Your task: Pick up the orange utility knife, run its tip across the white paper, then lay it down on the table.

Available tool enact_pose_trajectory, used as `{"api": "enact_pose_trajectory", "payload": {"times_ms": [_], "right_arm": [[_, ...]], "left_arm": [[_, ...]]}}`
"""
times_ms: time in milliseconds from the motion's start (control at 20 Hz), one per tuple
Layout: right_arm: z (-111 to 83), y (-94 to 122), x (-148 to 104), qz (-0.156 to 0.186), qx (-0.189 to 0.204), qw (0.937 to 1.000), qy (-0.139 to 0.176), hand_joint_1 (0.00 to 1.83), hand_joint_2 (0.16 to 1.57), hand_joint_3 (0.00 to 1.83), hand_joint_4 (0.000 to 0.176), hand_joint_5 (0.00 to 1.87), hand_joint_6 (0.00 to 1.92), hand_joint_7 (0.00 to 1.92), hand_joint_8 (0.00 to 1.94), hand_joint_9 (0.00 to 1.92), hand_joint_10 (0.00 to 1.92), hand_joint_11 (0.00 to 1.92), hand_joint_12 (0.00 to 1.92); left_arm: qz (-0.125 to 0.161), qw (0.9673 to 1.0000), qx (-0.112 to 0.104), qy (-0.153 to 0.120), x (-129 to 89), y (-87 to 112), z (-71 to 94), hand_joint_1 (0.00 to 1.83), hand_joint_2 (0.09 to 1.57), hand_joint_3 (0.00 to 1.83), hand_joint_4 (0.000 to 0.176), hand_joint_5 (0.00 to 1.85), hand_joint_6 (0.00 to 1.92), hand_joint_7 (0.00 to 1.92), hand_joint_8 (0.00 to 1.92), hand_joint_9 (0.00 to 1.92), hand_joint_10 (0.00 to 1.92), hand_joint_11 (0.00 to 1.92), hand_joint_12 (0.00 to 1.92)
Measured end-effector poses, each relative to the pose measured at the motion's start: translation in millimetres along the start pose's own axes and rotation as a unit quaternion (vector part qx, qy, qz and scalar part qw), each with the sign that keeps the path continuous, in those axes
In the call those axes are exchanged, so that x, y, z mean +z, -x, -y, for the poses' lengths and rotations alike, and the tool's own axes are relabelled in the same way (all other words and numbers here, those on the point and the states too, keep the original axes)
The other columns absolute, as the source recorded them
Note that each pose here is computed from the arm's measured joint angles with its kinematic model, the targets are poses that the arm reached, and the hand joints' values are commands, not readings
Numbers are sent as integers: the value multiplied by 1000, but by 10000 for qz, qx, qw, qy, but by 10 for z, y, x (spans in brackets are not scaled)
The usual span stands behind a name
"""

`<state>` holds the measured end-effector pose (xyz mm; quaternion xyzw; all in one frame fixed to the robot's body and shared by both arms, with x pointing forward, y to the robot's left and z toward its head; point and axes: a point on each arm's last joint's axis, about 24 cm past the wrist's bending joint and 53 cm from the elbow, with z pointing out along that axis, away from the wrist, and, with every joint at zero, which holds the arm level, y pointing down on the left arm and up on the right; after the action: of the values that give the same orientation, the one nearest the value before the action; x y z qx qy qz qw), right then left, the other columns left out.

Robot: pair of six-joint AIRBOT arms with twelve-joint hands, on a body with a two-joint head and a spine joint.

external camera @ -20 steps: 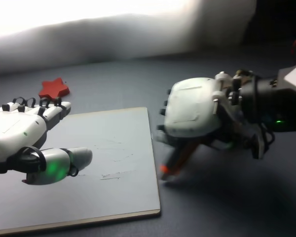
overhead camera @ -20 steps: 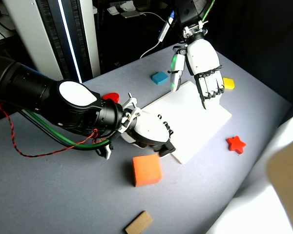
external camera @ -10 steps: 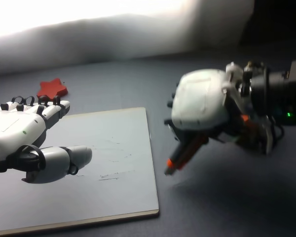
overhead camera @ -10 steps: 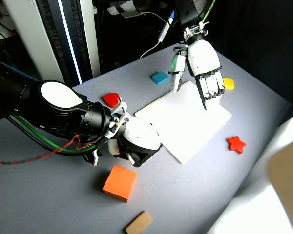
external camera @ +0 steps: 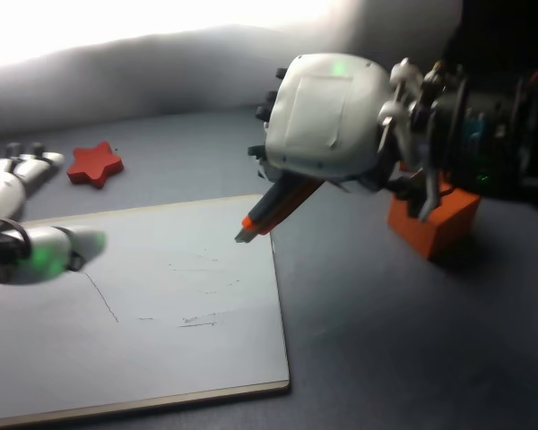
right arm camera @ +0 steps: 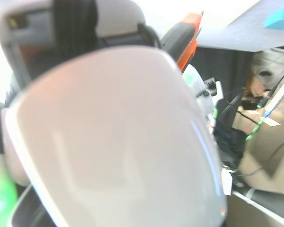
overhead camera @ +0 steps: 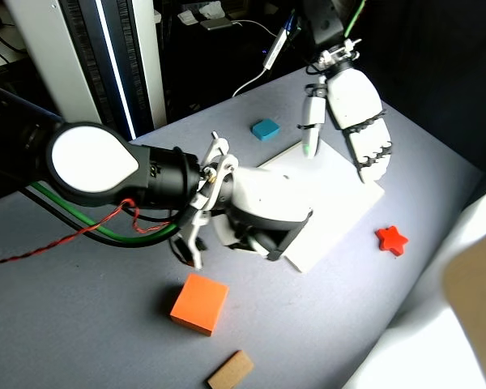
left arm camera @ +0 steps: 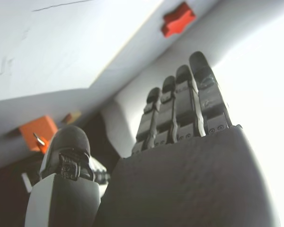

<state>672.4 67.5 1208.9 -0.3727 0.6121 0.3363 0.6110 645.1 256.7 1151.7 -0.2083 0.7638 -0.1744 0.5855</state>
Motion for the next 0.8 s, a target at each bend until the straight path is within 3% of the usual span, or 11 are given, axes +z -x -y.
{"api": "enact_pose_trajectory", "payload": {"times_ms": [150, 350, 550, 800], "right_arm": [[-127, -175, 139, 125, -157, 9998, -41, 1516, 1056, 533, 176, 1492, 1921, 1642, 1941, 1728, 1921, 1786, 1921], [-386, 12, 364, 767, -375, 9962, 143, 1511, 1057, 495, 176, 1506, 1921, 1659, 1941, 1746, 1921, 1798, 1921], [-608, -4, 533, 825, -385, 9953, 327, 1486, 1105, 469, 176, 1407, 1921, 1590, 1941, 1702, 1921, 1757, 1921], [-583, -50, 724, 863, -510, 9946, 260, 1491, 1094, 435, 176, 1478, 1921, 1626, 1941, 1734, 1921, 1809, 1921]], "left_arm": [[168, 9996, 99, 196, 97, 167, -186, 0, 1264, 0, 3, 0, 0, 84, 1, 114, 3, 0, 558], [221, 9992, 133, 305, 156, 252, -306, 0, 1271, 1, 3, 0, 0, 65, 3, 95, 1, 0, 523], [164, 9993, 177, 295, 156, 216, -321, 0, 1280, 3, 0, 0, 0, 104, 2, 117, 4, 0, 692], [155, 9992, 176, 316, 179, 208, -341, 0, 1279, 1, 0, 0, 0, 12, 3, 61, 2, 0, 666]]}}
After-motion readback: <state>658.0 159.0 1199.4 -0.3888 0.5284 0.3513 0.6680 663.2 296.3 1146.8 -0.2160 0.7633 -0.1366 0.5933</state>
